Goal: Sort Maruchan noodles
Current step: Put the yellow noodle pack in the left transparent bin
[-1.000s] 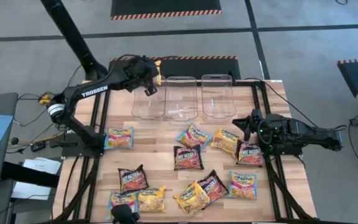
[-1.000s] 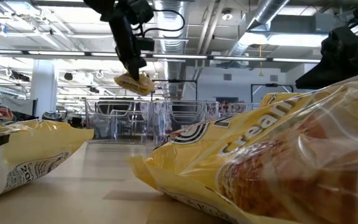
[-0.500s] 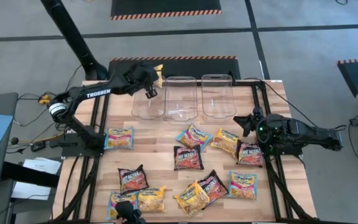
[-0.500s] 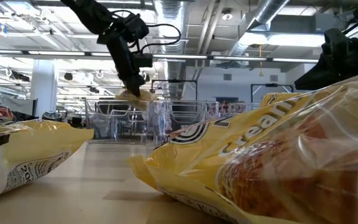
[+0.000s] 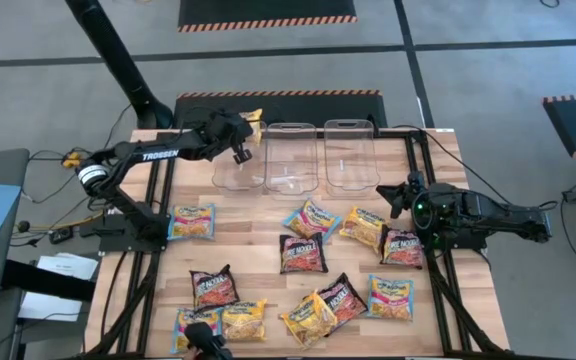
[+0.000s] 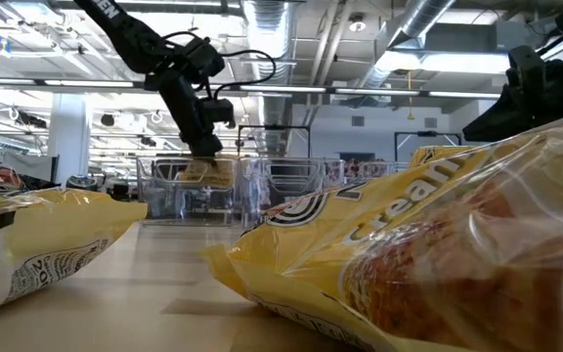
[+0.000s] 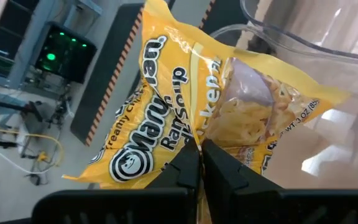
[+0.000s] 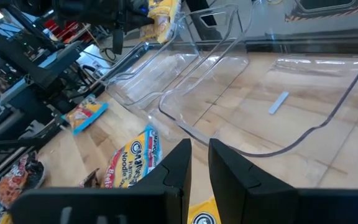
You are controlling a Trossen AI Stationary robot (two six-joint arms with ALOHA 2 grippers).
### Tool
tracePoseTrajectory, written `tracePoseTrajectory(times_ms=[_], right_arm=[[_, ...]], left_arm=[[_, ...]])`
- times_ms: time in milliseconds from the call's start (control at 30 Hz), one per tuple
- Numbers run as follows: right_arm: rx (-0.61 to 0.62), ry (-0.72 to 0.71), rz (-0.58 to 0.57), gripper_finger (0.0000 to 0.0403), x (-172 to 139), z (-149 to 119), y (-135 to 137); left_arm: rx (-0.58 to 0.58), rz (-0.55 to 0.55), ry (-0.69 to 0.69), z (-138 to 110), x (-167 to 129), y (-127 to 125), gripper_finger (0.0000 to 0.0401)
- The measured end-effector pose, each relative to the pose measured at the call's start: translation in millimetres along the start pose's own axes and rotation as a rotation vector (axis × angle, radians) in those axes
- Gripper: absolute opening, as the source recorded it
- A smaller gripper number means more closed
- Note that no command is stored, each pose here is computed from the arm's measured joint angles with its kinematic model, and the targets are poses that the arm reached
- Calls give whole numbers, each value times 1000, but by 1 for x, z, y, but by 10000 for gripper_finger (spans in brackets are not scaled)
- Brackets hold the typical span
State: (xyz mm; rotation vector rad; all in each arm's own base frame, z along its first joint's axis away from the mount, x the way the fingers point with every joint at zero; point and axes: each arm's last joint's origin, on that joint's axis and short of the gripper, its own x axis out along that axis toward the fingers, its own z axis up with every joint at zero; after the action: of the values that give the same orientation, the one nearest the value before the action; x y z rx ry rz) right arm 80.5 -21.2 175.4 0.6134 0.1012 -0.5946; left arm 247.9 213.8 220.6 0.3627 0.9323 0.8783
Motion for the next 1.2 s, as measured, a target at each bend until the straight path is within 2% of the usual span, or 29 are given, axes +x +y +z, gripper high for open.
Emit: tracePoseTrajectory(times_ms=[333,467,700,933,1033,1200], right_arm=[[39,-1,-1,82,0,0,0],[67,-1,0,82,0,0,0],[70,0,0,82,0,0,0],[69,0,0,82,0,0,0],[69,0,0,82,0,0,0],[69,0,-1,82,0,0,0]], left_arm=[[-43,-27,28,-6,3,4,0],[-63,-93,2,-6,3,2,5],[-89,-136,16,-10,5,3,41],[-195,-145,57,-21,15,13,87],[-254,-143,70,-24,22,13,97],[-319,-213,106,-31,30,7,101]])
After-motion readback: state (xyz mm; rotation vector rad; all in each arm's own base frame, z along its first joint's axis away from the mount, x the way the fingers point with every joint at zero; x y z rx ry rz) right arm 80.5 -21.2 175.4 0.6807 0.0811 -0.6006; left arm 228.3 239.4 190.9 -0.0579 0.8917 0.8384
